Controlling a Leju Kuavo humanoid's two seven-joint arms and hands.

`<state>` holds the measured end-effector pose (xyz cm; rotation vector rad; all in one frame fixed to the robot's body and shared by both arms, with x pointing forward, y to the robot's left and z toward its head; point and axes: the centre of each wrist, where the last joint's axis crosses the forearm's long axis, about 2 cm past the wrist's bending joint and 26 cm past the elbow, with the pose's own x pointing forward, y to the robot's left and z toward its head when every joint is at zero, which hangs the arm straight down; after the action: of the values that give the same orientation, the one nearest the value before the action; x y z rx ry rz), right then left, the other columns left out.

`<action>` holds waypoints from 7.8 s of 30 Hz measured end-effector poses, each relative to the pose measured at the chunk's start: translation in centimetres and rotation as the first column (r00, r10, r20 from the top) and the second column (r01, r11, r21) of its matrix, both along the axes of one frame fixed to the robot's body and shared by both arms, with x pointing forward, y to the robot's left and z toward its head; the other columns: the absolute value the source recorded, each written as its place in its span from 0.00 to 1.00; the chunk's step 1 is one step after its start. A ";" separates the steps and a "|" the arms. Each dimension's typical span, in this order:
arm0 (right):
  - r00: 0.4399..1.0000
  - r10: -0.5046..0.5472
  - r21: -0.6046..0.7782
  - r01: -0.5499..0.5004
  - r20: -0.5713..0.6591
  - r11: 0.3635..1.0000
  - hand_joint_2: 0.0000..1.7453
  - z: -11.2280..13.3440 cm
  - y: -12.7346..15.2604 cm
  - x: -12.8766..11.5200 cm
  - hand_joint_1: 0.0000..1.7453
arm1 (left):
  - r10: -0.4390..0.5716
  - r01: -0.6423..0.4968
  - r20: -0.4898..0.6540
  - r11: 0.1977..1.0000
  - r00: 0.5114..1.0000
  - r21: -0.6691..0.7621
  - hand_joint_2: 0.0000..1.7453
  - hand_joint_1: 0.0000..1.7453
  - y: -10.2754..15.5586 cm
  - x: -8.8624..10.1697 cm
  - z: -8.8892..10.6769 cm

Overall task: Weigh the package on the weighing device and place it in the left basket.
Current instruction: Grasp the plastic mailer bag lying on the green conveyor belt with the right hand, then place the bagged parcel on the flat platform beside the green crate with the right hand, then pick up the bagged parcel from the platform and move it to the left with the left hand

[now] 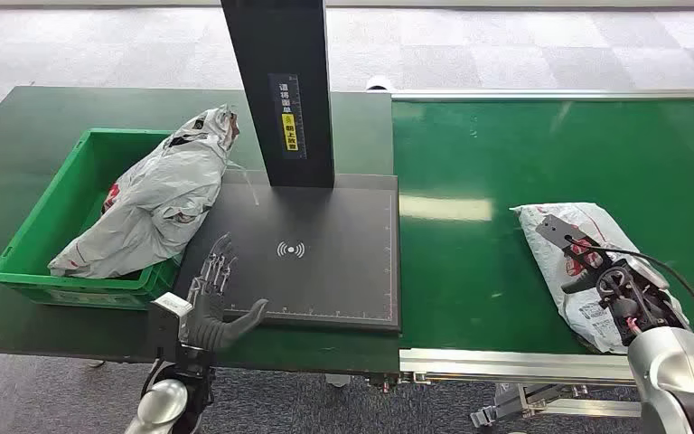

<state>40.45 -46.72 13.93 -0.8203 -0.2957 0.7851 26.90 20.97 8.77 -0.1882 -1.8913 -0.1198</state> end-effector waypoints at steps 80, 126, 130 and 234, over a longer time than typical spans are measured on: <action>-0.104 0.722 -0.635 -0.572 0.684 0.519 1.00 5.0 13.8 -0.1 1.00 | 0.212 -0.185 0.216 0.973 0.953 -0.137 1.00 0.00 1.3 -0.3 3.8; 0.120 0.879 0.057 -0.993 0.462 0.105 1.00 -5.8 30.6 -3.4 1.00 | 0.020 0.007 0.173 0.988 0.985 -0.154 1.00 0.00 -3.0 5.6 4.3; 0.130 0.844 0.082 -0.991 0.520 0.102 1.00 -6.1 30.6 -3.6 0.26 | 0.047 -0.022 0.160 0.987 0.986 -0.159 1.00 0.00 -2.6 5.0 3.5; 0.587 -0.390 0.651 -0.757 0.710 0.046 1.00 -8.0 21.2 -12.2 0.00 | -0.069 -0.071 0.156 0.665 0.985 0.744 1.00 1.00 -8.0 7.1 0.7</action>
<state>28.23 -25.50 5.91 0.4538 -1.7109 0.2020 33.96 12.99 9.48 0.4106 -1.8547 -0.9334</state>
